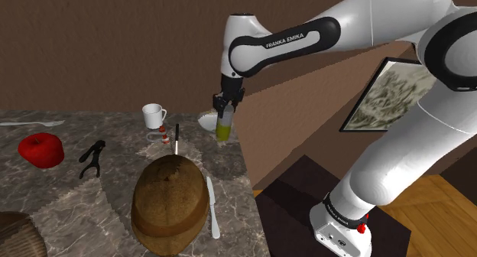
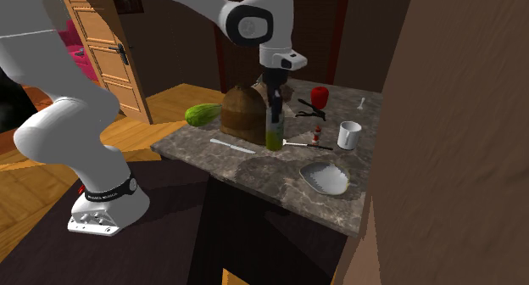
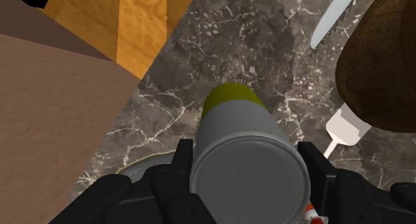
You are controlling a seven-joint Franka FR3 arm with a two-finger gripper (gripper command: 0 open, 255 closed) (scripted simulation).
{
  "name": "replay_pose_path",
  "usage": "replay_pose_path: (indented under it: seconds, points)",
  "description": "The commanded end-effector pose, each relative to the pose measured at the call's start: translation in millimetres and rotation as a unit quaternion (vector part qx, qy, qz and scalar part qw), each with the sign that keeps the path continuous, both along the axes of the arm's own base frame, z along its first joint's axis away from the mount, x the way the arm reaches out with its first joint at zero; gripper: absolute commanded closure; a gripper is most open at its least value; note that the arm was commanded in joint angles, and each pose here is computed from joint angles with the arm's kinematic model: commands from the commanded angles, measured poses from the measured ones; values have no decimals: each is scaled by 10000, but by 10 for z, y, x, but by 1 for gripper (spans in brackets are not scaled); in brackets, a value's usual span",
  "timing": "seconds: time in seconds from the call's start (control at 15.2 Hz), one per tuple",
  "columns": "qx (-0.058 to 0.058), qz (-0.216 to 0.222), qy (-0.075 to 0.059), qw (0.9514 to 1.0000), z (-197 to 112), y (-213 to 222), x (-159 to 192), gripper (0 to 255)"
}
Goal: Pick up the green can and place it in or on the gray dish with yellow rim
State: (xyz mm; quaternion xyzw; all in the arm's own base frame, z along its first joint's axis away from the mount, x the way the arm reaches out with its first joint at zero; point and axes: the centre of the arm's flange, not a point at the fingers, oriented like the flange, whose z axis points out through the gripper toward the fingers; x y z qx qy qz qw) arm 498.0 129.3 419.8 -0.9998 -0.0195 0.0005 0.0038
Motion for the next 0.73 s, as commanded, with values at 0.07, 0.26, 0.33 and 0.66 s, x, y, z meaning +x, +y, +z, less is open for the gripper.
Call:
replay_pose_path:
  seconds: [0.07, 0.26, 0.33, 0.66]
  points:
    - [-1, 0, -3, 10000, 74, -172, 294, 255]
    - [-1, 0, -3, 10000, 156, -350, 638, 255]
    - [-1, 0, -3, 10000, 184, -409, 753, 255]
    - [-1, 0, -3, 10000, 320, -706, 1326, 255]
